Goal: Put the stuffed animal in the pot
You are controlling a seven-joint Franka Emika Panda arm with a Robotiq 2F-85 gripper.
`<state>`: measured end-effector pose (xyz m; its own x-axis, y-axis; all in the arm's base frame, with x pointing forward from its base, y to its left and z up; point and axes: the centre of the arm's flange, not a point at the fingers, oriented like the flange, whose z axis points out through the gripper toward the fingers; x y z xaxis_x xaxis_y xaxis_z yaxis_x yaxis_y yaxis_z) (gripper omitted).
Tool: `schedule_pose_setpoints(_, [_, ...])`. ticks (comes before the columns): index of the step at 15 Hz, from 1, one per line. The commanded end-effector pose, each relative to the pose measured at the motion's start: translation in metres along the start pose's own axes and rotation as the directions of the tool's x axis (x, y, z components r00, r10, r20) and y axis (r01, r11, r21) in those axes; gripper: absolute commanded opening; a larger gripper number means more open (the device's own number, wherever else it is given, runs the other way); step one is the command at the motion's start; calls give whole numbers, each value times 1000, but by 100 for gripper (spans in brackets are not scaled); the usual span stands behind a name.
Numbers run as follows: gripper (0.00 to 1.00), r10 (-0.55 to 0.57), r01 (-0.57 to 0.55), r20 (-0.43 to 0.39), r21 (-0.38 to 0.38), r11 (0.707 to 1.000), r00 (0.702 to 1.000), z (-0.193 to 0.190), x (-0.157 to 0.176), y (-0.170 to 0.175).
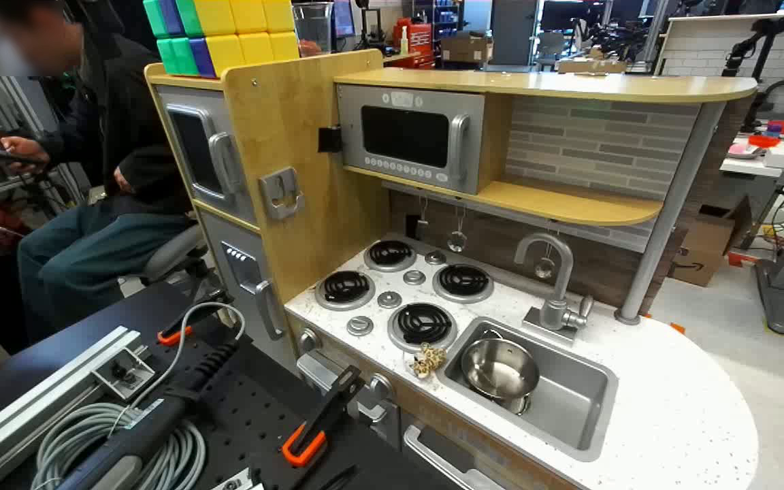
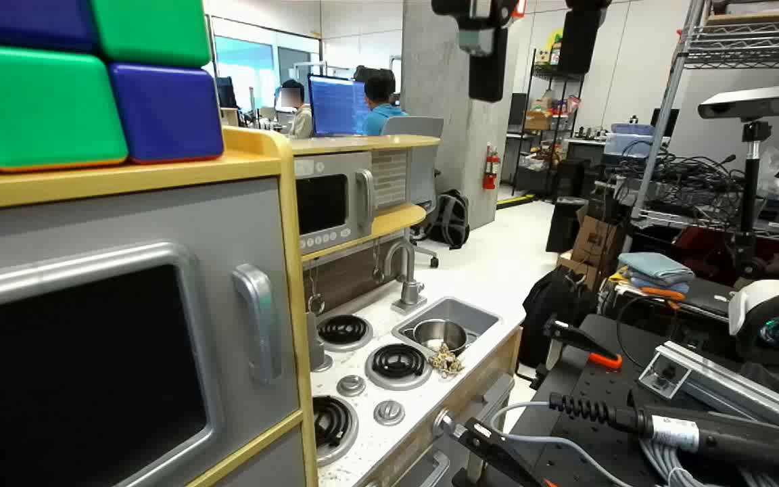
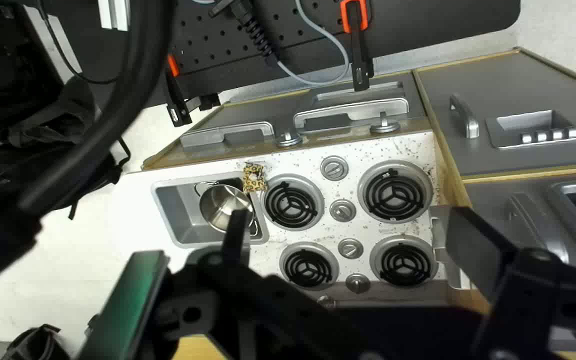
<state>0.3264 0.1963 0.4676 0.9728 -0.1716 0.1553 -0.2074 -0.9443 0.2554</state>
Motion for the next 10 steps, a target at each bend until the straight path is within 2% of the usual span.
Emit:
schedule_pose_setpoints(1, [100, 0, 0, 0, 0, 1000, 1000, 0, 0, 0])
schedule_pose_setpoints(4, [100, 0, 0, 0, 0, 1000, 1000, 0, 0, 0])
schedule_pose_setpoints(7, [100, 130, -129, -11, 34, 991, 991, 24, 41, 11])
schedule_pose_setpoints(10, [100, 309, -306, -31, 74, 949, 951, 76, 87, 28])
